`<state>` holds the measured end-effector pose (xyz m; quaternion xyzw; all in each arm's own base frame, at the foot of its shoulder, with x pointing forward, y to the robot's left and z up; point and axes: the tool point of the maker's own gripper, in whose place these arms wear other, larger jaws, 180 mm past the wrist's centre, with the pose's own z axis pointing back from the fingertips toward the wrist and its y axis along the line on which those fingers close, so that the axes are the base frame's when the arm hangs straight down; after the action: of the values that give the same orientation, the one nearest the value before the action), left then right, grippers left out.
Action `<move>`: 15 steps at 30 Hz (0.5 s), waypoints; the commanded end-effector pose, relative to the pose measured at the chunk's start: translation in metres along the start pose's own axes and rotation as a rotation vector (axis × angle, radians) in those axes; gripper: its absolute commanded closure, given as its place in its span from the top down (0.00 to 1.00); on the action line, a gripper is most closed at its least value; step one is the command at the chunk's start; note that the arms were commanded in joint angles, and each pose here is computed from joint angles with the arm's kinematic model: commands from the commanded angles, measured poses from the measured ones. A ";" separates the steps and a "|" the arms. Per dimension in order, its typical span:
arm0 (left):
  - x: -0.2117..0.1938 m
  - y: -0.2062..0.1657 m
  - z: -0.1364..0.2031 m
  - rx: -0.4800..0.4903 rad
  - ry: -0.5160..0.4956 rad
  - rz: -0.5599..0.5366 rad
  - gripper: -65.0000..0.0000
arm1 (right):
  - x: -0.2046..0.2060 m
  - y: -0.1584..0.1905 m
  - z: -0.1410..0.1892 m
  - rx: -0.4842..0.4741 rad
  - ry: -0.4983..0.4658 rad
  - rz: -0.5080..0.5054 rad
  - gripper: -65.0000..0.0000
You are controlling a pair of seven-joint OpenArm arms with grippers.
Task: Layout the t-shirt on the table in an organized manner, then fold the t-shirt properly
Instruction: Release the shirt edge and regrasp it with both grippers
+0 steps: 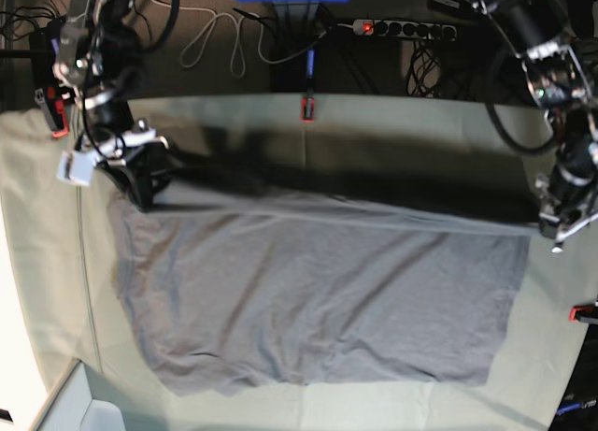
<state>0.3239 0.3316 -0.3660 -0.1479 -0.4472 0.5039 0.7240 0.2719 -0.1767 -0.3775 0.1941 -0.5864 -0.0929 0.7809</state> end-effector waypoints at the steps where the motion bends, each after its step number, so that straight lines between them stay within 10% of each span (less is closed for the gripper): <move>1: 0.014 -0.023 -0.005 -0.046 -0.030 -0.028 0.00 | 0.024 0.001 -0.007 0.028 -0.074 0.014 0.00; 15: 0.009 -0.043 -0.037 0.000 -0.004 -0.148 0.00 | 0.055 -0.031 -0.084 0.034 -0.035 0.012 0.00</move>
<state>0.3704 0.3183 -0.3736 -0.1163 -0.4309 0.4548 0.7707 0.3617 -0.2031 -0.3811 0.2013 -0.5760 -0.0880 0.7873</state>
